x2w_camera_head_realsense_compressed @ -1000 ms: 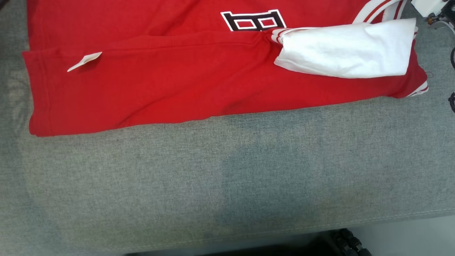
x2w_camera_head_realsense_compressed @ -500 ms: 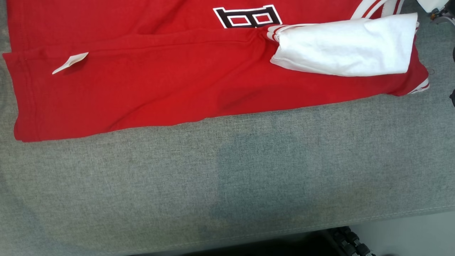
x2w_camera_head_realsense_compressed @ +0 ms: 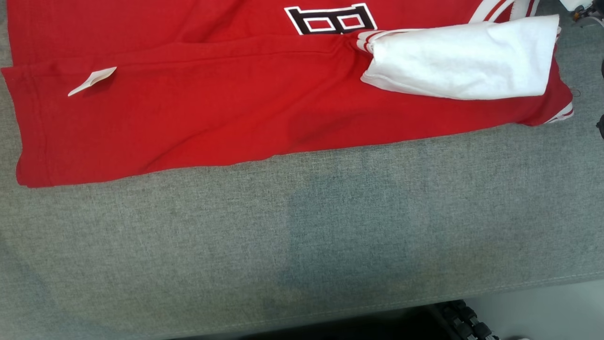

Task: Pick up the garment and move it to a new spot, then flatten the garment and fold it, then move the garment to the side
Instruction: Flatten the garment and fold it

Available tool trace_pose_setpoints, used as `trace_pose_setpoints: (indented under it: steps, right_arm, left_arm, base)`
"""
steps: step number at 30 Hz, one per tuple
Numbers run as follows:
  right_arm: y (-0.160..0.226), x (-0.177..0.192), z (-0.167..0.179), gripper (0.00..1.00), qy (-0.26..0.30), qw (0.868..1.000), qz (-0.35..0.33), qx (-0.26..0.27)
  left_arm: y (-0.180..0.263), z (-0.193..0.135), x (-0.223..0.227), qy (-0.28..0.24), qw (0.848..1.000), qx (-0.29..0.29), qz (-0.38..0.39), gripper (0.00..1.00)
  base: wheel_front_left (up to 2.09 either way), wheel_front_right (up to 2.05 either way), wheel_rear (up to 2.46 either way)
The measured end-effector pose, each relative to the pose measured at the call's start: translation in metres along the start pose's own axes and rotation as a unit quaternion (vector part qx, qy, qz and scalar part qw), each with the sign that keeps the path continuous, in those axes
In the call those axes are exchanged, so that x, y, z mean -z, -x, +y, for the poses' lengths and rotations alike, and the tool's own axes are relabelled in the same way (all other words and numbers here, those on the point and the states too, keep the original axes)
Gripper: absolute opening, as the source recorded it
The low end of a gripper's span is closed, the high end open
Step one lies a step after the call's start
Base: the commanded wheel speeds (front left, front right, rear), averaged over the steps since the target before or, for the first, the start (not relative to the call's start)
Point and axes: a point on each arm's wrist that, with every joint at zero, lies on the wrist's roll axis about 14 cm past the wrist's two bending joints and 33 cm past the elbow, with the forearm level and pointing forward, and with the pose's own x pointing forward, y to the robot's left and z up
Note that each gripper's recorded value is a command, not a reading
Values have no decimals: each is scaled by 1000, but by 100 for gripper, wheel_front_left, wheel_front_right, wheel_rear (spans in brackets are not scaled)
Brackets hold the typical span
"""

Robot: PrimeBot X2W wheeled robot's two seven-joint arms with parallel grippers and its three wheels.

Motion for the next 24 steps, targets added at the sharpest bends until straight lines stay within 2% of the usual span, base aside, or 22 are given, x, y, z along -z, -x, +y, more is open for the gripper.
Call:
trace_pose_setpoints:
  steps: [13,14,15,16,18,22,23,24]
  right_arm:
    - [1,0,-3,100,-3,1000,-3,3]
    - [1,1,-3,100,-3,1000,-3,3]
    - [1,1,-3,100,-3,1000,-3,2]
    - [1,1,-3,100,-3,1000,-3,2]
    - [1,1,-3,100,-3,1000,-3,2]
    - [1,1,-3,100,-2,1000,-4,1]
    - [1,1,-3,100,-2,1000,-4,1]
    - [1,1,-2,100,-2,1000,-4,1]
  left_arm:
    - [-11,-12,12,-12,999,13,33,100]
    - [-11,-14,14,-13,999,15,38,85]
    - [-12,-14,16,-15,999,15,43,78]
    - [-12,-15,18,-16,999,15,46,64]
    - [-13,-15,21,-18,998,14,54,51]
    - [-12,-17,23,-19,998,15,56,38]
    - [-12,-18,23,-19,998,16,56,31]
    - [-12,-19,23,-19,998,16,56,17]
  base:
    - [0,0,0]
    - [0,0,0]
    - [0,0,0]
    - [0,0,0]
    - [0,0,0]
    - [0,0,0]
    - [0,0,0]
    - [0,0,0]
